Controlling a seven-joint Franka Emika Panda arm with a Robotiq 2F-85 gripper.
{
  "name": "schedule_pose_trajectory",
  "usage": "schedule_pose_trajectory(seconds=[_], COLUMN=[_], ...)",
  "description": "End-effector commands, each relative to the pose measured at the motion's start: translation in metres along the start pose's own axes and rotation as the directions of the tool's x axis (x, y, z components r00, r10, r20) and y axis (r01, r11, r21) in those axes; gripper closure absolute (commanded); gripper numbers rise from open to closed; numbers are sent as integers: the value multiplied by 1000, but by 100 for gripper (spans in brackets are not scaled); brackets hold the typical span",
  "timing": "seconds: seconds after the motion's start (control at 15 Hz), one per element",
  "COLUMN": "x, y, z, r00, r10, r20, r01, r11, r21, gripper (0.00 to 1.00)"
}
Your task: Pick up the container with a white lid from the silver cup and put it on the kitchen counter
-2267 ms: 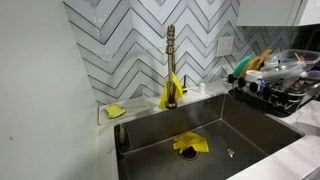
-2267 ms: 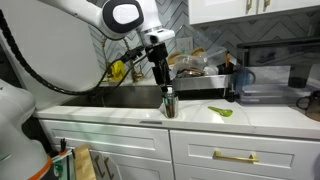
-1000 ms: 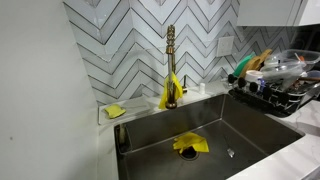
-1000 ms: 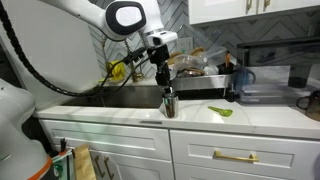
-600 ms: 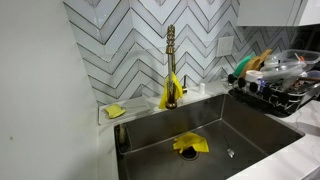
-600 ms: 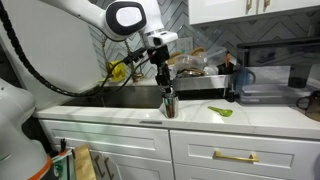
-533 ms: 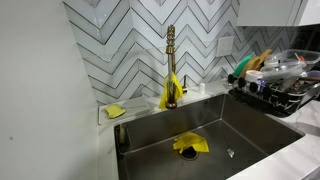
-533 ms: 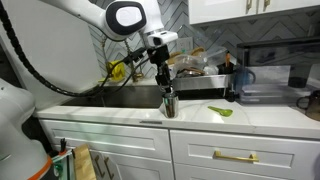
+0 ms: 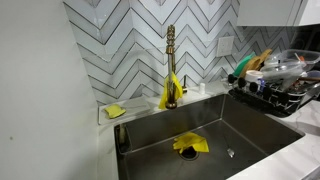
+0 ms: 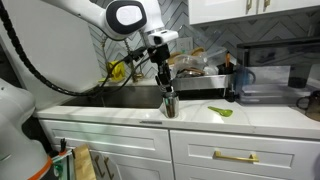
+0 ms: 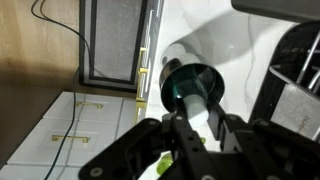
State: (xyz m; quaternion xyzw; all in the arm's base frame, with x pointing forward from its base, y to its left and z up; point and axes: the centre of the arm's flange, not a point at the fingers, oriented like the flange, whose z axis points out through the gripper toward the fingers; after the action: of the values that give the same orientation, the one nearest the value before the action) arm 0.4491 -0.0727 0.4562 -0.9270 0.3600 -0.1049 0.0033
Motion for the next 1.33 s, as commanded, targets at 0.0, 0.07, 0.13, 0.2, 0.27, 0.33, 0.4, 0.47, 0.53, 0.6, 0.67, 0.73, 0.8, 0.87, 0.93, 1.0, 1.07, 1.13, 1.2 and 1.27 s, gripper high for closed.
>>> schedule_pose_trajectory(seconds=[0.0, 0.07, 0.13, 0.2, 0.27, 0.33, 0.4, 0.47, 0.53, 0.6, 0.67, 0.73, 0.8, 0.87, 0.93, 1.0, 1.07, 1.13, 1.2, 1.27], x=[11, 13, 15, 17, 19, 21, 22, 24, 26, 27, 29, 31, 33, 35, 36, 39, 40, 42, 44, 48], y=[1, 0, -1, -2, -3, -4, -4, -5, -6, -7, -9, -9, -10, -11, -10, -10, -10, -9, -6, 0], z=[-19, -23, -28, -32, -36, -41, -46, -52, -59, -67, -77, -84, -90, -98, -102, -108, -113, -117, -119, -119], r00=[1000, 1000, 1000, 1000, 1000, 1000, 1000, 1000, 1000, 1000, 1000, 1000, 1000, 1000, 1000, 1000, 1000, 1000, 999, 999], r10=[-4, -4, -4, -5, -7, -7, -8, -6, -4, -3, -8, -10, -11, -11, -9, -7, -3, -1, 5, 18], r20=[-5, -6, -3, -6, -8, -8, -8, -9, -10, -17, -24, -24, -29, -29, -29, -27, -26, -26, -33, -48], r01=[4, 4, 4, 5, 7, 8, 8, 6, 4, 3, 8, 9, 10, 11, 9, 6, 3, 1, -6, -21], r11=[1000, 1000, 1000, 1000, 1000, 1000, 1000, 1000, 1000, 1000, 1000, 1000, 1000, 1000, 1000, 1000, 1000, 1000, 999, 998], r21=[0, 3, 14, 11, 14, 10, 5, 1, -2, -5, -10, -10, -13, -14, -15, -18, -17, -22, -36, -62], gripper=[93, 93, 93, 93, 93, 93, 93, 93, 93, 93, 93, 93, 93, 93, 93, 93, 93, 93, 93, 93])
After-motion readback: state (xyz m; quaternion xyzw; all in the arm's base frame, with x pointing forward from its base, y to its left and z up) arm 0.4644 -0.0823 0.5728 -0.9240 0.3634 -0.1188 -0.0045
